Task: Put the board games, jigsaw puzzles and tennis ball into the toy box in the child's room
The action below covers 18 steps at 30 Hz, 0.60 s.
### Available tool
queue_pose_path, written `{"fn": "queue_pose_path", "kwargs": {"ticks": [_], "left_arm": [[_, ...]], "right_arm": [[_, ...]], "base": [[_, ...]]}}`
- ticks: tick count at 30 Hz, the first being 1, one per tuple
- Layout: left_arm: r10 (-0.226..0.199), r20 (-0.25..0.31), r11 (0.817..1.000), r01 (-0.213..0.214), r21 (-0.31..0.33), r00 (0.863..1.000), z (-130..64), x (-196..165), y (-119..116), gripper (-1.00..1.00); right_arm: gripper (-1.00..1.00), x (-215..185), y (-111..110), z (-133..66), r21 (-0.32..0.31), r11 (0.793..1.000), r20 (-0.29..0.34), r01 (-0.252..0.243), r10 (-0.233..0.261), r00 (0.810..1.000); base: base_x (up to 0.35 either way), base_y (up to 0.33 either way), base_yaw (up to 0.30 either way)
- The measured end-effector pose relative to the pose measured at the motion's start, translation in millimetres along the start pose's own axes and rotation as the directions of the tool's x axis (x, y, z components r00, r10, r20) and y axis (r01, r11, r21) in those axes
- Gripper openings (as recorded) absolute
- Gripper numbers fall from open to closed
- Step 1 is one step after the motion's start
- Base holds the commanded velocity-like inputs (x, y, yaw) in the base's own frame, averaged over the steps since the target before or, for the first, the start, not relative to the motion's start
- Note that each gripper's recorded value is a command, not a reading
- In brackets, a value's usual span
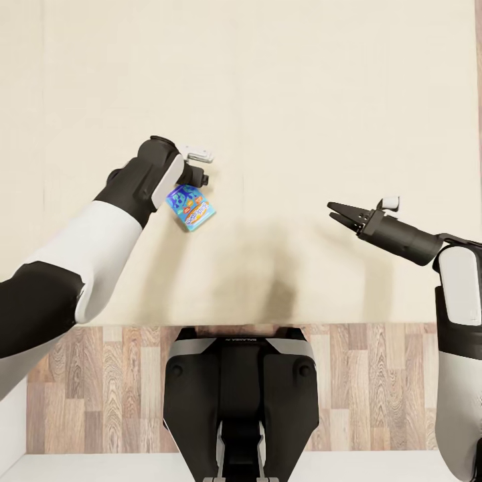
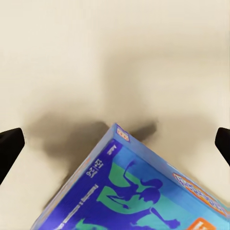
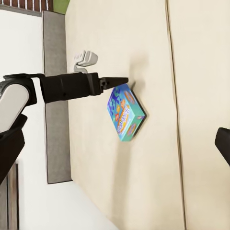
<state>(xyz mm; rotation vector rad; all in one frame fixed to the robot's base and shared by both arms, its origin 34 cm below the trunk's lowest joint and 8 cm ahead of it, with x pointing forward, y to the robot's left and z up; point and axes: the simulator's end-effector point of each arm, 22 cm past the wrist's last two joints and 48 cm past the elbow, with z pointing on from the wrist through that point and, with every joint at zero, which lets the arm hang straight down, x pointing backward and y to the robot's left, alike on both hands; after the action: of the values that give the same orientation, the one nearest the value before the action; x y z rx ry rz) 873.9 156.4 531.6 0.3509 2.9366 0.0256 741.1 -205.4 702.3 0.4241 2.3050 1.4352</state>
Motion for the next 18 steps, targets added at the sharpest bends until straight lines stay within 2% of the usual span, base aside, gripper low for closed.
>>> {"fn": "queue_pose_path", "kwargs": {"ticks": [18], "left_arm": [[0.006,-0.04,1.0,-0.006,-0.019,0.999,7.1,15.8,10.1,1.0]], "right_arm": [[1.0,0.2,0.6,0.6,-0.003,1.0,0.001,-0.002,0.002,1.0]], "base": [[0.0,0.0,0.0]]}}
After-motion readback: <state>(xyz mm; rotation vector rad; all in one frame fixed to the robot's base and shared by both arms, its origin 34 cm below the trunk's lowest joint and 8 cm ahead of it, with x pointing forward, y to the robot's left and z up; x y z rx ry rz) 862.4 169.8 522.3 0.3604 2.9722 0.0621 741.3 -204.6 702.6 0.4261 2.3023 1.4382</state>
